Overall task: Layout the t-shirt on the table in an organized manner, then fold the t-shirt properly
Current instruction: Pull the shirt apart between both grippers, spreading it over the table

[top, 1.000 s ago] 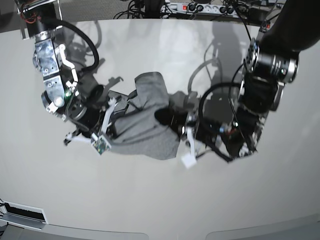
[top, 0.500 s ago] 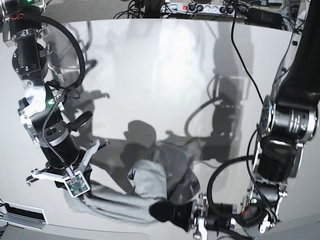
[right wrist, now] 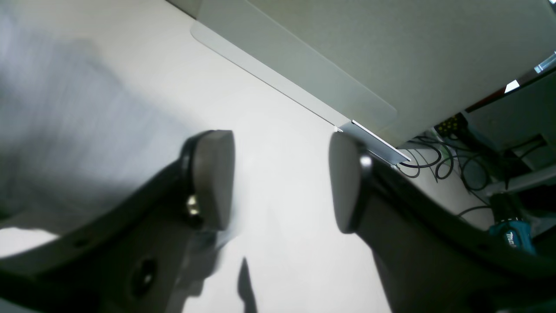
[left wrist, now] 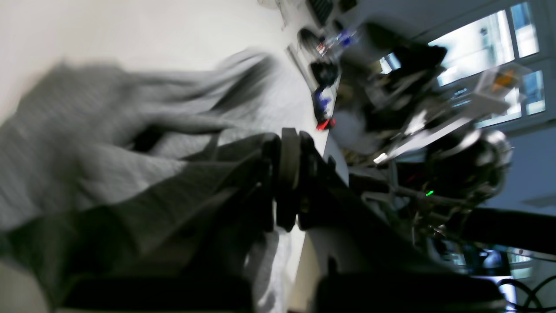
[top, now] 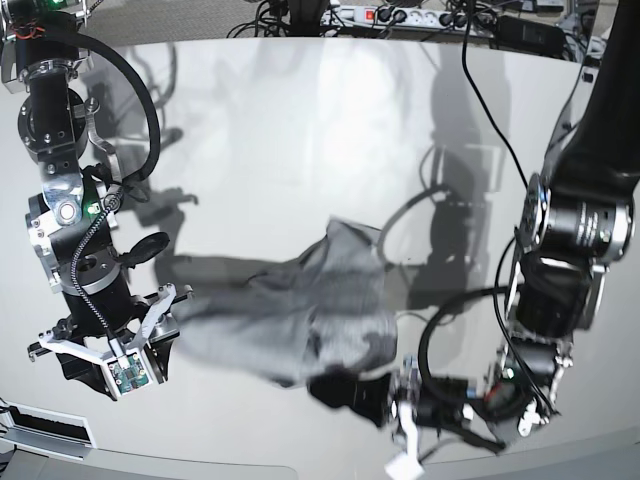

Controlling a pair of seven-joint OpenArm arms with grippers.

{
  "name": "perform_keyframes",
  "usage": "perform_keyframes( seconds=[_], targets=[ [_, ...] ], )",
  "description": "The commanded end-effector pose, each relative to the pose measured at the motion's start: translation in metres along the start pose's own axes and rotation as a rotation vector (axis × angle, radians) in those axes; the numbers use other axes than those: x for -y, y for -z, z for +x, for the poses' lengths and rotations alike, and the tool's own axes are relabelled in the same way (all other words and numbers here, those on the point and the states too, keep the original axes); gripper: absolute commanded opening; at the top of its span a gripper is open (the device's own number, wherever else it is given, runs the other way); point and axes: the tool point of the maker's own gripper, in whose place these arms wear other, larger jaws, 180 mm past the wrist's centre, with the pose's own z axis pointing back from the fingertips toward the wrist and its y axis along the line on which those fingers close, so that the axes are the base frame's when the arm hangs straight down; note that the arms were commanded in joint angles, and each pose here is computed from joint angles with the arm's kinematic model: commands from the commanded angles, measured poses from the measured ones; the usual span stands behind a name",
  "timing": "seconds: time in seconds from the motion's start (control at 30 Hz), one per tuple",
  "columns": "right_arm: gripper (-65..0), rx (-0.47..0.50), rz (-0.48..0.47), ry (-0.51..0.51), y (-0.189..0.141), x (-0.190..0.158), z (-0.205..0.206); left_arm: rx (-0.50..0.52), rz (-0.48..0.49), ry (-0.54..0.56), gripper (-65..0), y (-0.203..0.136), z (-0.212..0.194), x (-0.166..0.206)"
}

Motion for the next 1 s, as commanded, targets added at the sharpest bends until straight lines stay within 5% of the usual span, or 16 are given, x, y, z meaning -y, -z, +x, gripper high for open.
perform_keyframes(
  seconds=[0.0, 0.1, 0.17, 0.33, 0.43, 0.7, 0.97],
  targets=[
    [-28.3, 0.047, -0.037, -0.008, 0.0, 0.013, 0.014, 0.047, -0.025, 0.043, -65.0, -0.003, 0.021, 0.013],
    [-28.4, 0.028, -0.025, -0.009, 0.0, 0.011, 0.011, 0.032, -0.025, -0.006, -65.0, 0.002, -0.002, 0.002],
    [-28.4, 0.017, 0.064, 0.008, 0.0, -0.005, 0.009, 0.026, -0.027, -0.031, -65.0, 0.004, -0.014, -0.003],
    [-28.4, 0.069, 0.565, 0.118, -0.032, -0.095, 0.016, 0.015, -0.033, -0.074, -65.0, 0.008, -0.034, -0.01],
    [-28.4, 0.083, 0.701, 0.179, -0.052, -0.125, 0.017, 0.011, -0.035, -0.086, -65.0, 0.01, -0.041, -0.012],
    [-28.4, 0.031, 0.776, 0.367, -0.077, -0.17, 0.007, 0.013, -0.065, -0.081, -65.0, 0.021, -0.037, -0.003],
    [-28.4, -0.077, 0.688, 0.453, -0.052, -0.194, -0.018, 0.011, -0.195, -0.061, -65.0, 0.067, -0.028, 0.036]
  ],
)
